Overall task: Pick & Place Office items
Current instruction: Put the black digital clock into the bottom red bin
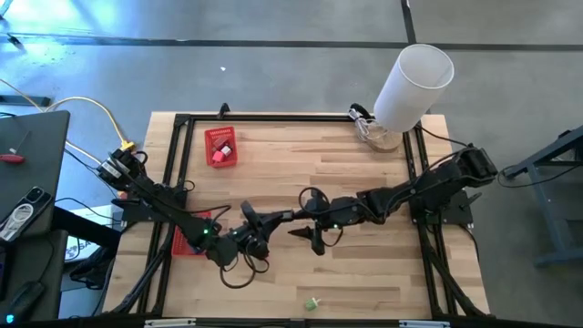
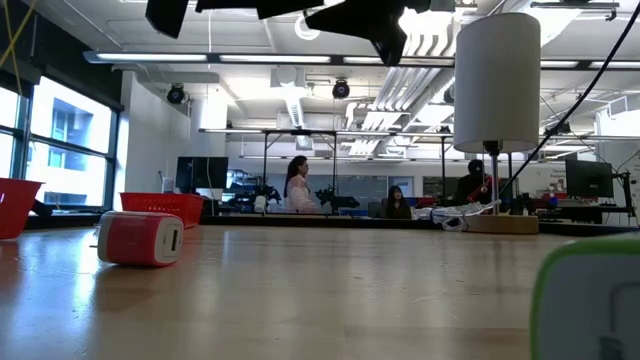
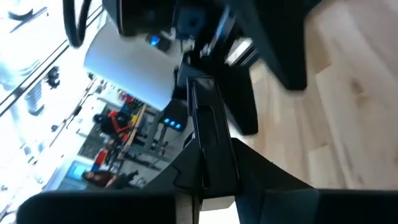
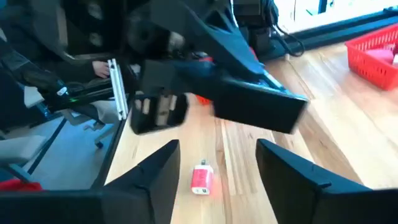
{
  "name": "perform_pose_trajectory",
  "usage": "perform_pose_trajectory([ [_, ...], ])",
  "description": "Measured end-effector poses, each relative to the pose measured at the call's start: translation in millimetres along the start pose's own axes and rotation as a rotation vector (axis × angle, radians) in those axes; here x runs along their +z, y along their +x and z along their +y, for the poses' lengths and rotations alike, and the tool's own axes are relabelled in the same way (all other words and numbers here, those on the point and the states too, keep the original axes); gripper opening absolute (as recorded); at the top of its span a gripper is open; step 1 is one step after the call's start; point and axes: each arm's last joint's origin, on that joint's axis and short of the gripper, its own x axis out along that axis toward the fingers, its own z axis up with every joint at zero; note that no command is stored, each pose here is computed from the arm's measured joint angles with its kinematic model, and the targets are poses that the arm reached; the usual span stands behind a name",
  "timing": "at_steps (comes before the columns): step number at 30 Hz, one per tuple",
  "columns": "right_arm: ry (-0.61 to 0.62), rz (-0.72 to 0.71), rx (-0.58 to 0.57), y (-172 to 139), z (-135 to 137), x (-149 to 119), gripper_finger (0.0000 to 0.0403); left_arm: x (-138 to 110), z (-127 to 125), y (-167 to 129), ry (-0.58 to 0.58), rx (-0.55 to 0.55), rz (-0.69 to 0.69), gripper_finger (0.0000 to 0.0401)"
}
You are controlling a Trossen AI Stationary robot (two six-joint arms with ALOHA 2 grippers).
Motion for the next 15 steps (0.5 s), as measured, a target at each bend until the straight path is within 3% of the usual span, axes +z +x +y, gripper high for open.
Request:
perform_pose_trajectory([
  [7,-0.024,0.017,0.026,0,0,0,0.0222,-2,3,-2,0.003,0.079,0.074,0.0055],
  [15,-0.013,0.093,0.002,-1,-2,-8,0.0215,-13,3,4,0.015,0.099,0.151,0.005],
])
